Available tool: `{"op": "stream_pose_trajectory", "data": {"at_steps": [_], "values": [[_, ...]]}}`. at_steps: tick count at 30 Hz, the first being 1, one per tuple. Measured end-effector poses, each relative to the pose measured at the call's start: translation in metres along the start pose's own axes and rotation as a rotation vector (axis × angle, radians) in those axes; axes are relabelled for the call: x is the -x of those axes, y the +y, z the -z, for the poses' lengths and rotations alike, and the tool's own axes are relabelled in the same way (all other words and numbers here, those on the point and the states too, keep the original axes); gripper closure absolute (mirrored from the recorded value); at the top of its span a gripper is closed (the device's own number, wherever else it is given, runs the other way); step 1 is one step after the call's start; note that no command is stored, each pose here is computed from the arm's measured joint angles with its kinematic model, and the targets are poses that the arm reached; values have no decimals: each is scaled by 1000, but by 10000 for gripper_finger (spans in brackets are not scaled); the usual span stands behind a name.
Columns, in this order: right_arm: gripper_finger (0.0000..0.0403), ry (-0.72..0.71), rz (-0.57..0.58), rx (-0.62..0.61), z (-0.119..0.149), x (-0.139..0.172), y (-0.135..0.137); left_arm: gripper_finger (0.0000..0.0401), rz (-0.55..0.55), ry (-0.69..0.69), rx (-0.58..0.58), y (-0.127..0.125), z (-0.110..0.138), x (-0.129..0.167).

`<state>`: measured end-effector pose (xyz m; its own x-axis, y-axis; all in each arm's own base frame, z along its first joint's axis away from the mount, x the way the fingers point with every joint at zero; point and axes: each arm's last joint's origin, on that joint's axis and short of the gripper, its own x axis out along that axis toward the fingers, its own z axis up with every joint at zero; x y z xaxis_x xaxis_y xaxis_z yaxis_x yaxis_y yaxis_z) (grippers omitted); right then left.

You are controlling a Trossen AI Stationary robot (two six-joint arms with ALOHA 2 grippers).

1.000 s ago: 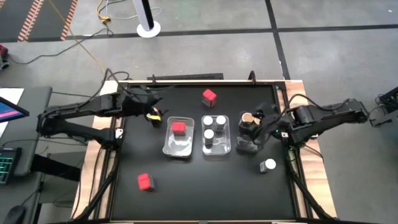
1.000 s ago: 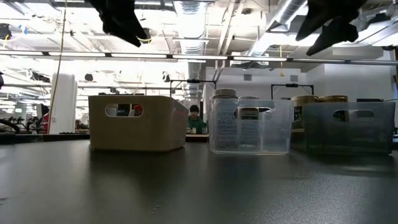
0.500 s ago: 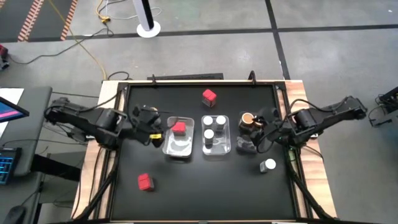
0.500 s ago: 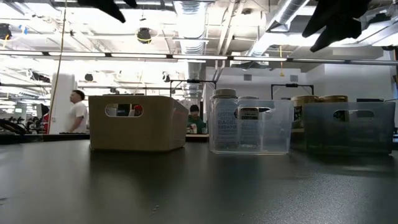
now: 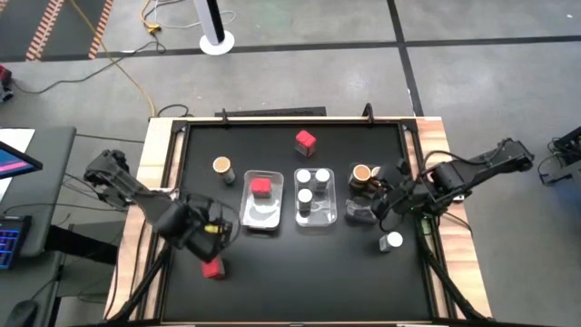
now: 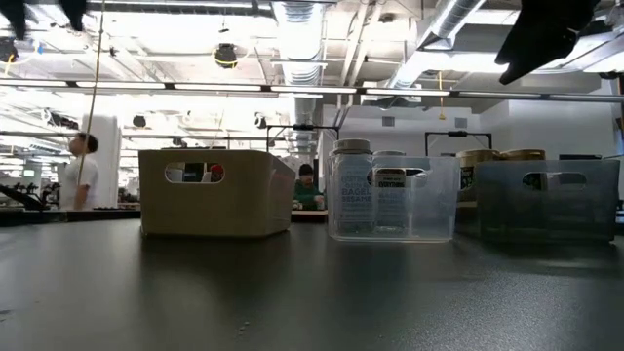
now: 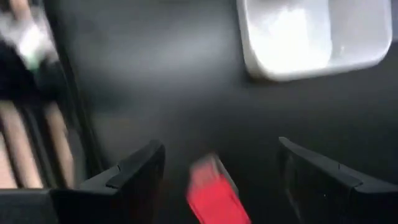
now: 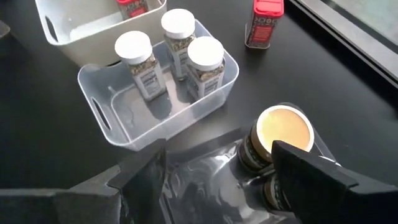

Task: Sort spices by type
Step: Put the bottom red seasoning can into the white bin

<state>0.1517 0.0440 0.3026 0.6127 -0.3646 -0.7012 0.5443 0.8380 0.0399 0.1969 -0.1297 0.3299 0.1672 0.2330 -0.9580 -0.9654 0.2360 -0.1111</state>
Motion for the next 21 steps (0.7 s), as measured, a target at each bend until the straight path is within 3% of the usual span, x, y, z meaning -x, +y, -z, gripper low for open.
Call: {"op": "stream_pose_trajectory", "data": {"at_steps": [7,10,16,21], "values": [[88,6,-11,37,2,2,2,111,-115,151,238,-5,33,-10],[88,6,-14,43,3,2,2,111,-192,207,248,-7,43,-15],[88,6,-14,43,3,2,2,111,-249,172,256,-18,52,-31],[88,6,-14,42,3,2,2,111,-230,182,265,-23,57,-42]]}}
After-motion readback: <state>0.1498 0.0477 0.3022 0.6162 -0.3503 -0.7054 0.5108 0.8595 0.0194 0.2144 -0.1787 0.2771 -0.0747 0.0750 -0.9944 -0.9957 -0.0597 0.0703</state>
